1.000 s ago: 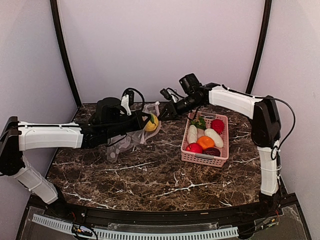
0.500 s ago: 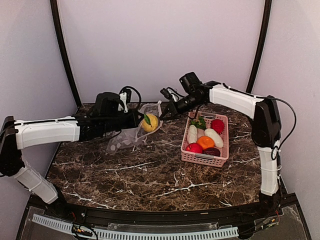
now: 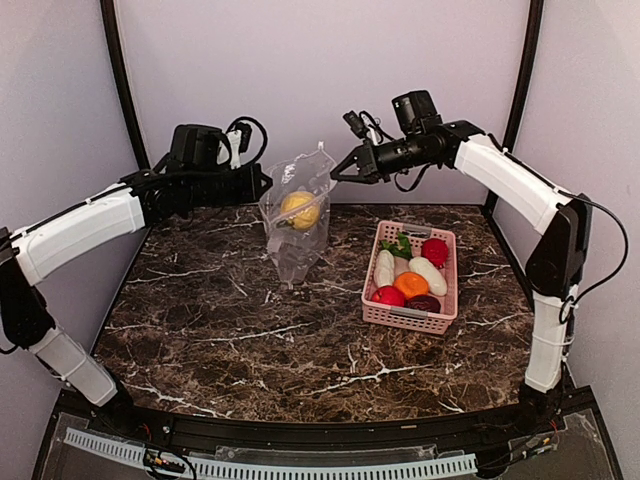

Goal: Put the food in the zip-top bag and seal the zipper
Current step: Adjust the zipper food storage bag at the center of the board.

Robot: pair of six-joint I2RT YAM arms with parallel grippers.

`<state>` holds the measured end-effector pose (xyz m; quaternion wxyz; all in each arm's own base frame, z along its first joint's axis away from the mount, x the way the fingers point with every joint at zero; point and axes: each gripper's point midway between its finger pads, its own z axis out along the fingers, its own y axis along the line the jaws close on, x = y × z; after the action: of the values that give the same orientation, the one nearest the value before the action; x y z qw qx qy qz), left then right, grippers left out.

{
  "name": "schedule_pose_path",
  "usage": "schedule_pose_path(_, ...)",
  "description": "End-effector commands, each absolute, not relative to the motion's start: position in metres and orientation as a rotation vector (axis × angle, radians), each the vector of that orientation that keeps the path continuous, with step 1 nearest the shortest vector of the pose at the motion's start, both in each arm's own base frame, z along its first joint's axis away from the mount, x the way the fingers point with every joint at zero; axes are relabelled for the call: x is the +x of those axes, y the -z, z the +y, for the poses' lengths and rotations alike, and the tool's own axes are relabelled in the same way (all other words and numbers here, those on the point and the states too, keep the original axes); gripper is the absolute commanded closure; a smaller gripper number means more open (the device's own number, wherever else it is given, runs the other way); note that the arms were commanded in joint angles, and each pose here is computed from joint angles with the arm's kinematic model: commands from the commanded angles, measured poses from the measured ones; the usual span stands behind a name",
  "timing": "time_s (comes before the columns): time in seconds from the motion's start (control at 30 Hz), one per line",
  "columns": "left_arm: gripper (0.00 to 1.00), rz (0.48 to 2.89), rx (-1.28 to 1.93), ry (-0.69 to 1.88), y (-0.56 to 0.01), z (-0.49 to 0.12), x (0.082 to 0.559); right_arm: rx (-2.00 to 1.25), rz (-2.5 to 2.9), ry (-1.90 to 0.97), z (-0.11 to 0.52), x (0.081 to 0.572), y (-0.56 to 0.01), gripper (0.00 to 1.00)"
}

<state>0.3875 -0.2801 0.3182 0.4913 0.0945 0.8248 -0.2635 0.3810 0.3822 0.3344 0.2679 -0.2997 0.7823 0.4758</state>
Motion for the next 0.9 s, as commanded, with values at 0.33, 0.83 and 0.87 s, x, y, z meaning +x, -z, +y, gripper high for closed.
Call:
schedule_pose_path(0.33,0.99,1.949,0.434,0.522,-0.410,-0.301,0.381,-0.832,1.865,-1.289,0.382,0.374,-0.411,1.00)
schedule_pose_path(0.83,0.99,2.023,0.338,0.384,-0.365,-0.274,0.384,-0.932,1.926,-1.568,0.394,0.357,-0.372,1.00)
schedule_pose_path(0.87,0.99,2.011,0.335,0.369,-0.370,-0.271,0.386,-0.943,1.910,-1.584,0.395,0.354,-0.377,1.00)
